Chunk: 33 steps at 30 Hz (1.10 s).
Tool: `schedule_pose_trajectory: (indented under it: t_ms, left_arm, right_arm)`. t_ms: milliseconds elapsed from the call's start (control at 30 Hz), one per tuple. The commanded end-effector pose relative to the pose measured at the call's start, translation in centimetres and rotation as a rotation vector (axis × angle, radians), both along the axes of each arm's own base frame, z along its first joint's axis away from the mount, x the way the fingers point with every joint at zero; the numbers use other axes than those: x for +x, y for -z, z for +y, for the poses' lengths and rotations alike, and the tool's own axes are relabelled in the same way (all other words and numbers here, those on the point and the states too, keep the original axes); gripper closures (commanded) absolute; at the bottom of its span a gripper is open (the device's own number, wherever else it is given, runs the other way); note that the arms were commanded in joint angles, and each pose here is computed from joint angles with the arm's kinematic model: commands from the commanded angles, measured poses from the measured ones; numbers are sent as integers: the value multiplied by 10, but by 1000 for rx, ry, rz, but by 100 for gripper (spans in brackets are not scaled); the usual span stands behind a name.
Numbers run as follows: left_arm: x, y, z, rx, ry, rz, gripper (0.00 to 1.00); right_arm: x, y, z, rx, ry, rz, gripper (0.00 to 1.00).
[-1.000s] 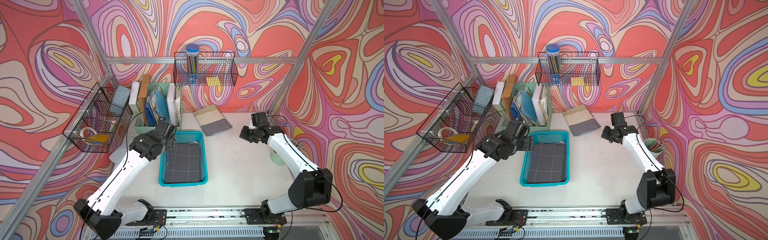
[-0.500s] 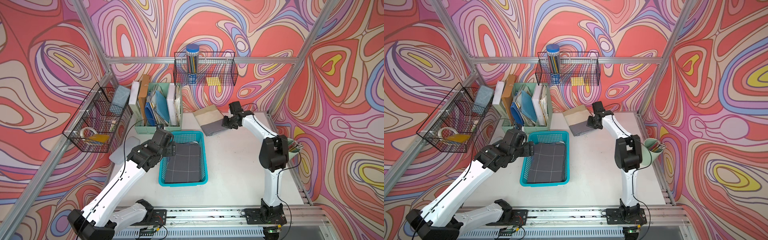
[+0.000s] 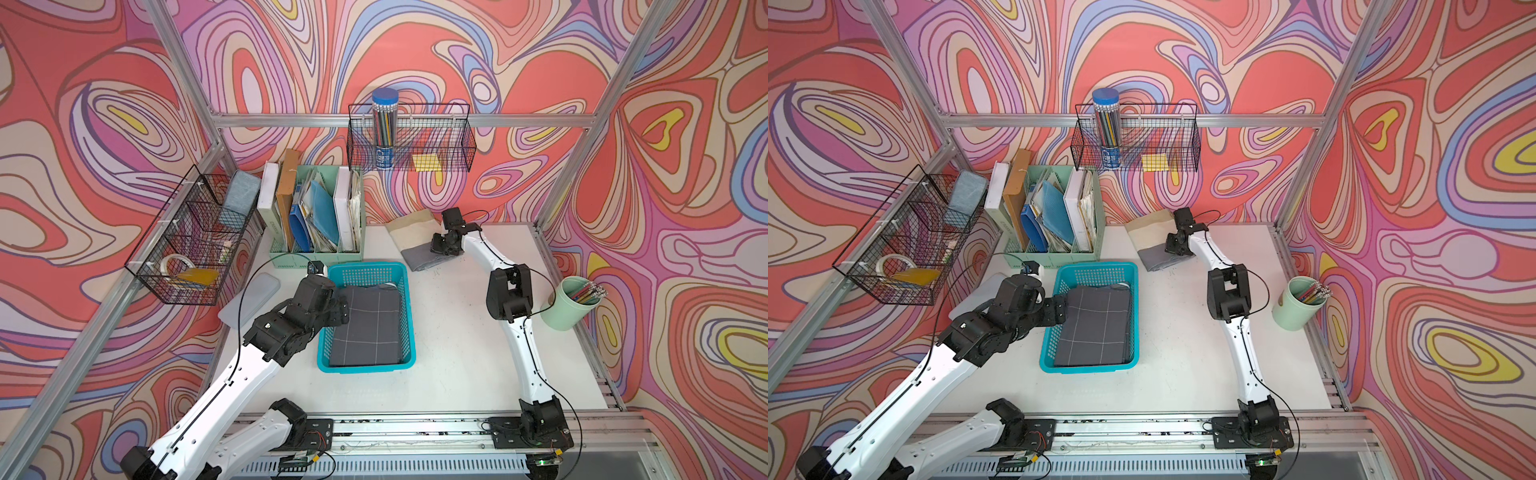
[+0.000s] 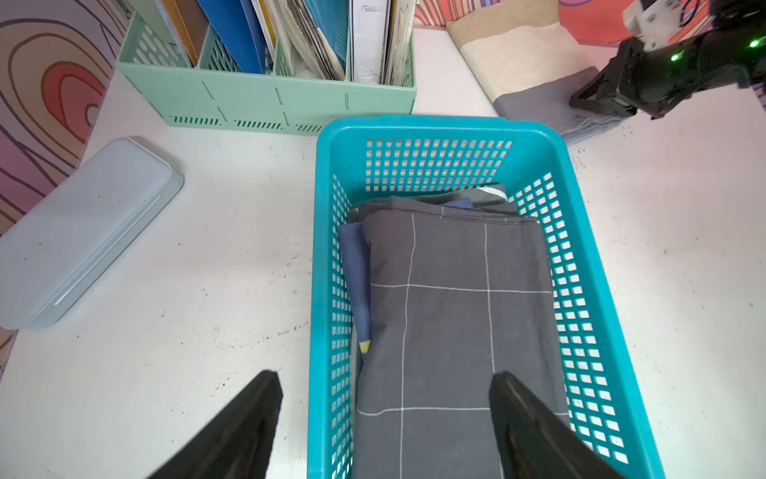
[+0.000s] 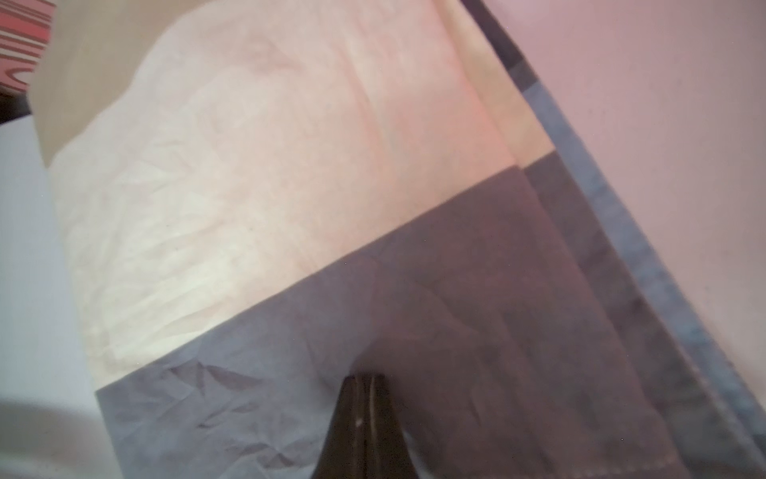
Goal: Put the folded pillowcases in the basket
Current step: Move the pillowcase to the center of the board.
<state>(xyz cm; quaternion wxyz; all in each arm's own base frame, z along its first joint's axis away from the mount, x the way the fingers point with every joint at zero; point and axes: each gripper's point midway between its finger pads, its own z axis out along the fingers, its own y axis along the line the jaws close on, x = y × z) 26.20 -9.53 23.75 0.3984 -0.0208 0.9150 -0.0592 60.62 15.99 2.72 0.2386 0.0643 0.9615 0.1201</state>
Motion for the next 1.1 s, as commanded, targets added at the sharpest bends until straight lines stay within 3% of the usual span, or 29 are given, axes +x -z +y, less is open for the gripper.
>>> schedule_pose_trajectory:
  t_ms: [0,300,500,633,867,967,1067]
  left_arm:
    - [8,-6,-13,-56,20,-8,17]
    - [16,-5,-61,-223,128,94,26]
    - [13,0,-112,-167,271,157,26]
    - [9,8,-160,-127,371,191,27]
    - [3,13,-219,-144,461,212,27]
    - [1,17,-230,-142,470,220,27]
    - [2,21,-235,-147,465,232,27]
  right_arm:
    - [-44,37,-17,-83,29,158,100]
    - [-163,38,-62,-201,106,289,100]
    - [-248,5,-90,-238,151,300,100]
    - [-288,-43,-112,-263,212,233,100]
    - [-336,-85,-130,-283,235,204,100]
    - [-332,-102,-123,-226,239,160,100]
    - [-303,-130,-108,-138,240,60,100]
